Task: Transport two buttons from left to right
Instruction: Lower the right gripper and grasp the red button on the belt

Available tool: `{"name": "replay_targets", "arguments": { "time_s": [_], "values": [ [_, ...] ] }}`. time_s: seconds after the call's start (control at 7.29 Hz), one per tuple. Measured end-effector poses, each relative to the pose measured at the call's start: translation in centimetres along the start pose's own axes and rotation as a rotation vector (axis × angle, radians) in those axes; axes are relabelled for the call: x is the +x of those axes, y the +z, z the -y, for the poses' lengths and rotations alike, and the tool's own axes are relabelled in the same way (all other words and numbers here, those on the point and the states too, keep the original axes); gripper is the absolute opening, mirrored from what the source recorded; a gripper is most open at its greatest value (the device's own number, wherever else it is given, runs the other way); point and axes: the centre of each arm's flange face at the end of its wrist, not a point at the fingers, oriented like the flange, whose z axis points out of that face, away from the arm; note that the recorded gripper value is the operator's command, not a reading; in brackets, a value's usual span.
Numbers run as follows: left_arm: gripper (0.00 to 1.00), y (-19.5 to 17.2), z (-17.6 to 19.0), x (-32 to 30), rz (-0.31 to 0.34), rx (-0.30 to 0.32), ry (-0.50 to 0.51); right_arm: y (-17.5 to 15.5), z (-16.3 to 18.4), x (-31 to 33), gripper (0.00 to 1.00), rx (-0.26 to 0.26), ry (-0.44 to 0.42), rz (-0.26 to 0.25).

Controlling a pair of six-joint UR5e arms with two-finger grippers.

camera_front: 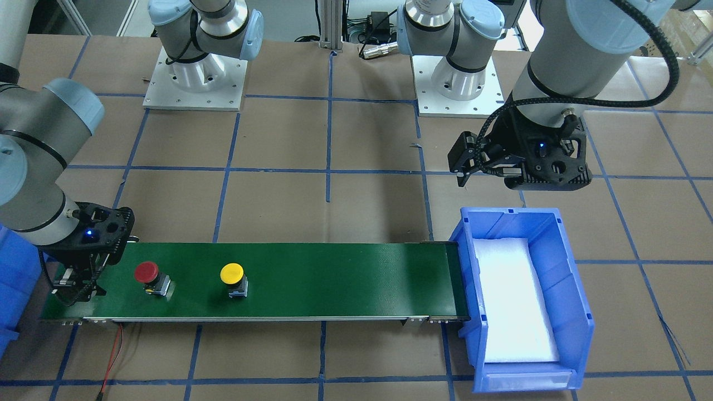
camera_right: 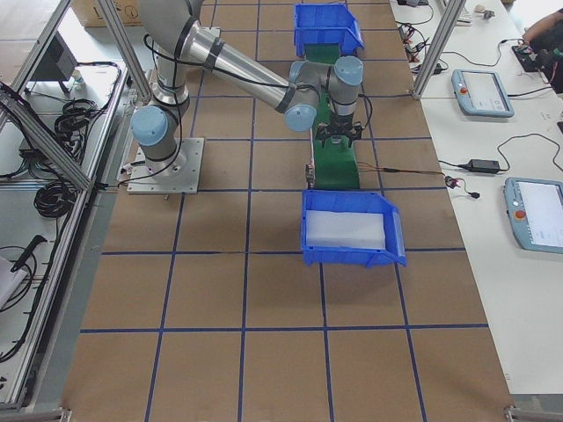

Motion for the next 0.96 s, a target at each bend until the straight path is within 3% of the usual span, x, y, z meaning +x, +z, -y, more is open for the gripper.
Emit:
{"name": "replay_targets", "arguments": {
  "time_s": [0.96],
  "values": [
    [1.0, -0.01, 0.05, 0.0, 0.0, 0.002, 0.0, 0.34, 0.11, -0.02, 0.99, 0.003, 0.006, 0.013]
  ]
}}
